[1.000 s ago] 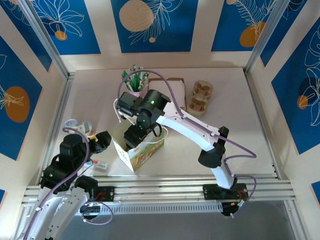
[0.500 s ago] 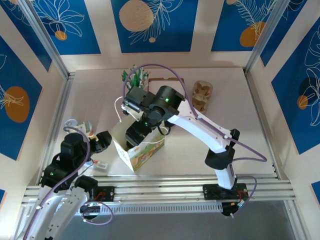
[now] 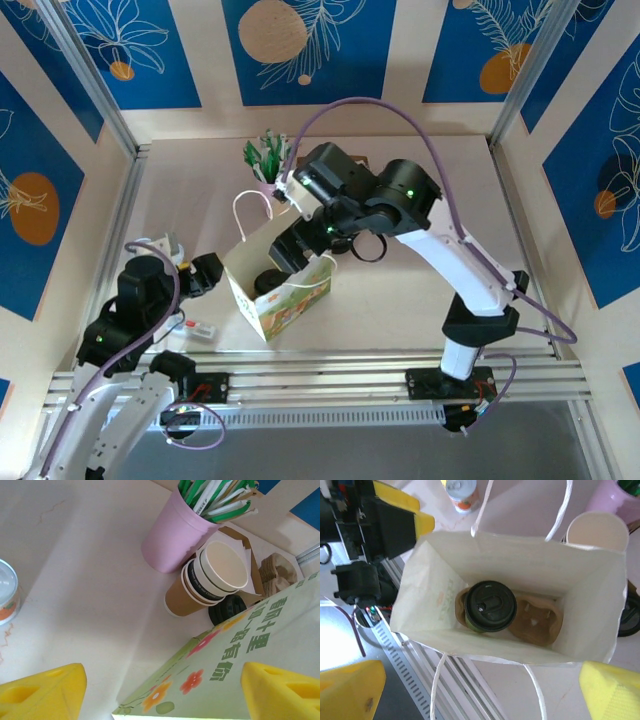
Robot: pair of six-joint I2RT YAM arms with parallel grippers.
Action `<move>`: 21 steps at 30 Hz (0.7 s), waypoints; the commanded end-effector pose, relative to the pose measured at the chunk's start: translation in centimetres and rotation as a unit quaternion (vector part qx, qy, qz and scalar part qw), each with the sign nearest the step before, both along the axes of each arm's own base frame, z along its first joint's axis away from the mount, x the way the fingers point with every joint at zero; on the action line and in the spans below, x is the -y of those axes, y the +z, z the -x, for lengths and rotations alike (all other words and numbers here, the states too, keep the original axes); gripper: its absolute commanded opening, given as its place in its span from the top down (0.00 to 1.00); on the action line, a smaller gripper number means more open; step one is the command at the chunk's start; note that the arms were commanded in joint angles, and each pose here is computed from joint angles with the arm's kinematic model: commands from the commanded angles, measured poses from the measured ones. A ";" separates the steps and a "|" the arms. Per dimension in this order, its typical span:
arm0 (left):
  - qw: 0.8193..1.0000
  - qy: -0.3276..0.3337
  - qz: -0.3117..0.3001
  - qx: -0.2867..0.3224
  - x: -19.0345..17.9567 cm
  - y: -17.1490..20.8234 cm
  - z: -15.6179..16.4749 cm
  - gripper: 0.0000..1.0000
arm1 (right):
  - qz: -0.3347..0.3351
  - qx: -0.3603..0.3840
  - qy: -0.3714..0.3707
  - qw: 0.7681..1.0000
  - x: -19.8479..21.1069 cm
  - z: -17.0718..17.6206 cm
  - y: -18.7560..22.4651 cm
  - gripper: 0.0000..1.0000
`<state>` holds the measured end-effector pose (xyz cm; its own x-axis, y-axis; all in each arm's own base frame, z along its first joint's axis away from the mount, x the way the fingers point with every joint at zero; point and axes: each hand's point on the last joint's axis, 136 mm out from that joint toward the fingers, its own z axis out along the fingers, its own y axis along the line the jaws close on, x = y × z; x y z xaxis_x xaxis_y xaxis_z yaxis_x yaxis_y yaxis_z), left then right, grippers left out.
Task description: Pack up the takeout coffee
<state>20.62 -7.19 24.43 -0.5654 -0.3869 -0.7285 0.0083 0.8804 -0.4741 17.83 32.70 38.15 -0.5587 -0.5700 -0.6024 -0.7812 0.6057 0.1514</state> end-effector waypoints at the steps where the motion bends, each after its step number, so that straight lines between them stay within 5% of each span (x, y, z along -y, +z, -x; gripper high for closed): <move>1: 0.999 -0.003 -0.027 0.031 -0.4 2.8 -0.3 0.19 | -0.060 0.016 -0.023 0.998 1.5 -0.7 3.0 0.00; 9: 0.993 -0.003 -0.097 0.064 -1.2 7.0 -1.4 0.10 | -0.190 0.018 -0.121 0.974 6.1 -6.6 6.2 0.08; 14: 0.989 0.007 -0.121 0.083 -2.0 8.4 -1.5 0.01 | -0.197 -0.002 -0.162 0.967 6.6 -11.3 4.5 0.14; 21: 0.982 0.015 -0.155 0.111 -2.7 8.6 -2.0 0.00 | -0.168 -0.031 -0.190 0.967 4.3 -18.9 0.3 0.32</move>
